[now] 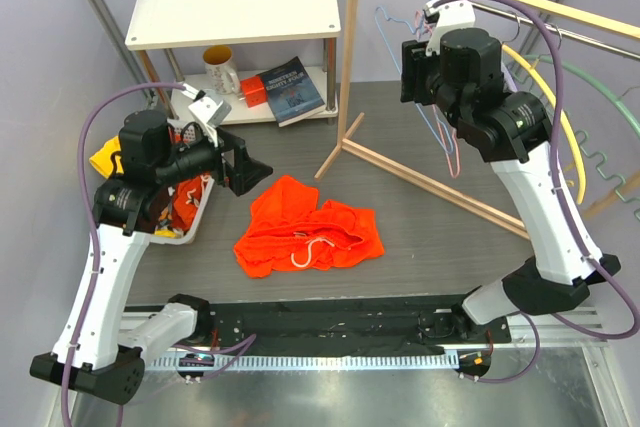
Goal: Place the shorts on the hanger
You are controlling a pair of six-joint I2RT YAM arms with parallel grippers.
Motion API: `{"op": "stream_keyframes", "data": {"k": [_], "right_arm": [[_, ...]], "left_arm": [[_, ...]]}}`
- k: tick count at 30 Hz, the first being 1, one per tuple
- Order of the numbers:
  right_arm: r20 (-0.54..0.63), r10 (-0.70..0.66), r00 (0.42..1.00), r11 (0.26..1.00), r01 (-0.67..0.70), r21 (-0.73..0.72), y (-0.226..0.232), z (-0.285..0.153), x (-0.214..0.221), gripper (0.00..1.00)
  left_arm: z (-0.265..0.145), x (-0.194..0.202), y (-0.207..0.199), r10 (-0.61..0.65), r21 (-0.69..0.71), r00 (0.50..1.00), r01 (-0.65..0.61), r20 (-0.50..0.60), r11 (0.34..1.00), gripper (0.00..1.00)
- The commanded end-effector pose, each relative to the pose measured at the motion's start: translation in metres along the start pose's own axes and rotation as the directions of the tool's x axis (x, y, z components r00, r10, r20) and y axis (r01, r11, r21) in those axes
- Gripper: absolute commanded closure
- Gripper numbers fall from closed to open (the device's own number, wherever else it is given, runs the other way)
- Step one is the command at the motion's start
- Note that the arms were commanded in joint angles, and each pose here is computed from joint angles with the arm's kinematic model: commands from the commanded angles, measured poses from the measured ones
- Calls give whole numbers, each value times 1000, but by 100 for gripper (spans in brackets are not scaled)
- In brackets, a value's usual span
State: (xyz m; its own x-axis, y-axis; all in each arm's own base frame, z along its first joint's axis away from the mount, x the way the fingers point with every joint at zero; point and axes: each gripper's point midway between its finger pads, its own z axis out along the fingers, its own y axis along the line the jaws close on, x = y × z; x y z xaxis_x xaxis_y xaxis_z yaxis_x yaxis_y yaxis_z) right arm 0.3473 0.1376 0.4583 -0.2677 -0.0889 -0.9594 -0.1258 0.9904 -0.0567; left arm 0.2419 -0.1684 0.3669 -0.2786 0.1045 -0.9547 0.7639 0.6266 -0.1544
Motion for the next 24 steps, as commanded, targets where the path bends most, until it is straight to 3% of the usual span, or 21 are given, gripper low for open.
{"op": "stream_keyframes", "data": {"k": [1,6,12,18,24], "right_arm": [[31,18,999,999,-19,48,-8,11,-7,38],[4,5,1000,1000,-5,22,-8,26,8,46],[16,-9,1000,1000,10,-23,-1,33,15,71],[117,-27,993,999,30,-25,-3,34,9,99],[264,-27,964,999,34,-23,-6,27,-14,99]], "left_arm": [[-3,-11,-6,24,21,999,-25,47,999,0],[-1,-9,-5,26,20,999,-26,42,999,0],[-1,-5,-4,23,17,999,-24,35,1000,0],[2,-4,0,12,9,1000,-12,25,1000,0],[4,-2,3,2,3,1000,-2,15,1000,0]]}}
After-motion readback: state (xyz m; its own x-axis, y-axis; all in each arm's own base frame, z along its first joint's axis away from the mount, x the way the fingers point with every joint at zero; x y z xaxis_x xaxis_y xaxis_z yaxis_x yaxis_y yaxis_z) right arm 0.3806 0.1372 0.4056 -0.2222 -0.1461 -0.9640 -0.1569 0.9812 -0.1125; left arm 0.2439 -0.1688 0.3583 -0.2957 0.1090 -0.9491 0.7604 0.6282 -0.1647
